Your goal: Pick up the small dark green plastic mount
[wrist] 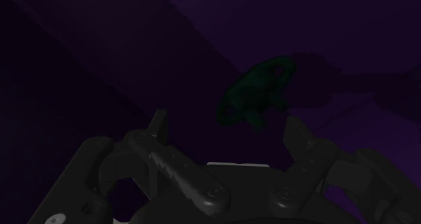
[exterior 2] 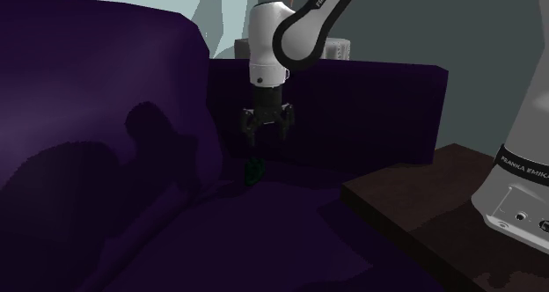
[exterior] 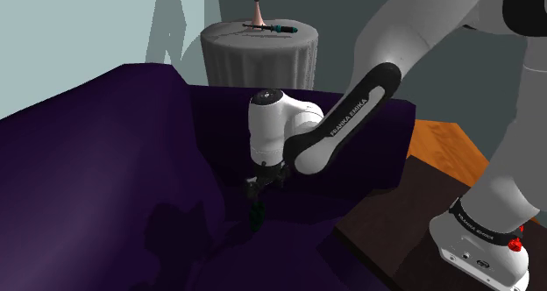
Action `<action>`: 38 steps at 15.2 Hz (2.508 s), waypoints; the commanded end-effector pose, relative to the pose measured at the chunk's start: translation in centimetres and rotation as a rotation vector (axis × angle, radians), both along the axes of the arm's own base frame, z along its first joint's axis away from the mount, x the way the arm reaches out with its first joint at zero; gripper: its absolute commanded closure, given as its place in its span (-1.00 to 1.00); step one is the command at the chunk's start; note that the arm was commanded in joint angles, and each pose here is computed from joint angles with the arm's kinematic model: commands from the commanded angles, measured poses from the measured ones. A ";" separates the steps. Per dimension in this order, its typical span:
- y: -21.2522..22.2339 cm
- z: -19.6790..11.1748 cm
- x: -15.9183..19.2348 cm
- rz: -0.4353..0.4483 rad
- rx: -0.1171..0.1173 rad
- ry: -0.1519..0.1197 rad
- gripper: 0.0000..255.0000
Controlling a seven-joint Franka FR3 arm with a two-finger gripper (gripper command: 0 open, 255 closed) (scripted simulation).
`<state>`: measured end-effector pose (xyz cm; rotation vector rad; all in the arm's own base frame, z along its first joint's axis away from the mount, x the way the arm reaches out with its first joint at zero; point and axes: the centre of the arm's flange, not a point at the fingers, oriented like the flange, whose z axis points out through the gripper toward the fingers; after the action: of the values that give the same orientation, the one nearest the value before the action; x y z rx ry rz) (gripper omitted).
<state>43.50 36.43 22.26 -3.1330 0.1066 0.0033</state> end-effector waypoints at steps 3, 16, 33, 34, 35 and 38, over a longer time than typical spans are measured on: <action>3.7 -3.9 0.7 0.010 -0.003 -0.002 -1.00; 4.0 -8.2 0.7 0.011 -0.003 -0.002 1.00; 3.9 -2.9 0.8 0.011 -0.003 -0.002 1.00; 3.9 -2.3 0.8 0.011 -0.003 -0.002 1.00; 3.9 -1.8 0.8 0.011 -0.003 -0.002 1.00; 3.9 -0.2 0.8 0.011 -0.003 -0.002 1.00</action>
<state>44.31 40.33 21.41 -3.1364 0.0893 -0.0008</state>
